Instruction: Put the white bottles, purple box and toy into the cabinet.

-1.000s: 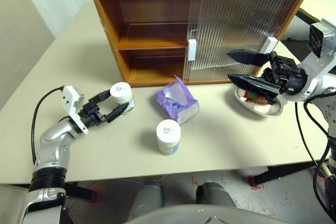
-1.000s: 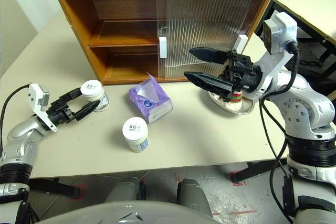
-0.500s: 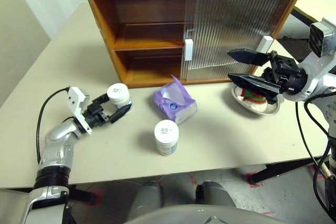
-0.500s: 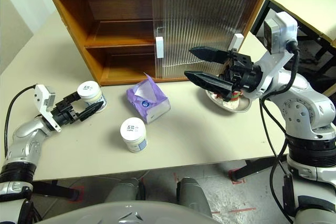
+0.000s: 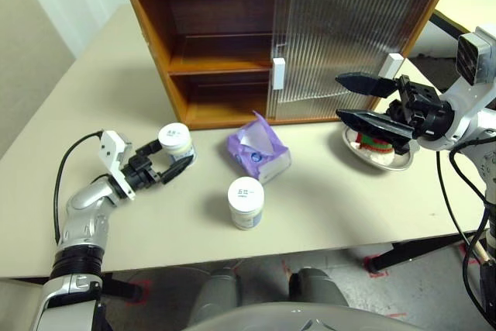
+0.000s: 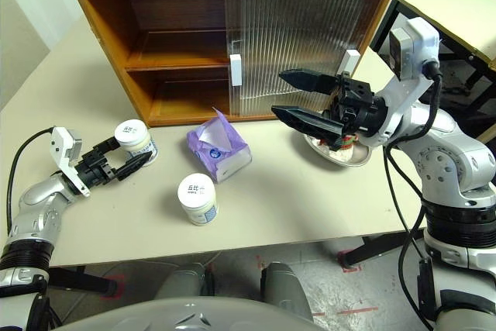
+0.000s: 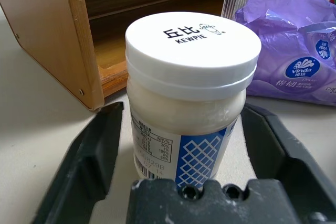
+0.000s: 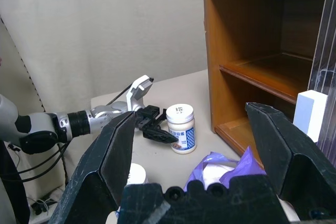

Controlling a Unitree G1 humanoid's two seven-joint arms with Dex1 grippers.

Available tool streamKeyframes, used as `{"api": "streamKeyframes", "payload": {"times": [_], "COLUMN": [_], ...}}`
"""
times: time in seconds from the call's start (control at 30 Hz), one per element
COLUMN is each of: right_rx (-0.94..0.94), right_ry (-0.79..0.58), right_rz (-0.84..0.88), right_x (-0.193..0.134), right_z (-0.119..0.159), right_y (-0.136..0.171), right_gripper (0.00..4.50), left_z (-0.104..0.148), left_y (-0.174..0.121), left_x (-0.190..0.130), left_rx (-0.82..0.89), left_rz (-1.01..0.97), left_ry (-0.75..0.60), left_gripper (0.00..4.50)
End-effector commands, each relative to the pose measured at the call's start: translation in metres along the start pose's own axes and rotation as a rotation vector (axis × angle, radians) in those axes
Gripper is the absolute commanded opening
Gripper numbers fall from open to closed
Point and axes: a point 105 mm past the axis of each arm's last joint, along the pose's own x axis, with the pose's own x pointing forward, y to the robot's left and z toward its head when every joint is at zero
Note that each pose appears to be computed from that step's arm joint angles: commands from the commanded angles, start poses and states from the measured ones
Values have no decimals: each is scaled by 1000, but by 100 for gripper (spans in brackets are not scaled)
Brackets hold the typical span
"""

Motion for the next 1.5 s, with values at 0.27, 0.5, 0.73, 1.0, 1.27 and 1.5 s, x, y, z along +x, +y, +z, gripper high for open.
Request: {"api": "streamKeyframes", "payload": {"times": [0.27,0.5,0.73,1.0,1.27,1.5], "right_rx": [-19,-16,-10,-3,-7,-5], "right_ry": [-2,-3,-6,-16,-24,-28], "right_rz": [6,7,11,9,4,1], "right_x": [0,0,1,3,4,4], "right_z": [5,3,0,-2,-1,-2], "right_y": [0,0,2,4,4,5], "right_gripper": [450,450,450,450,450,450], "left_z": [-6,23,44,48,47,45], "left_y": [-2,-7,4,8,-8,-10], "left_x": [0,33,56,80,108,123], "left_rx": [-14,2,-62,-58,-67,-58], "left_rz": [6,44,168,227,221,315], "left_ry": [6,-68,-164,-181,-194,-170], "left_gripper": [305,305,305,305,305,305]}}
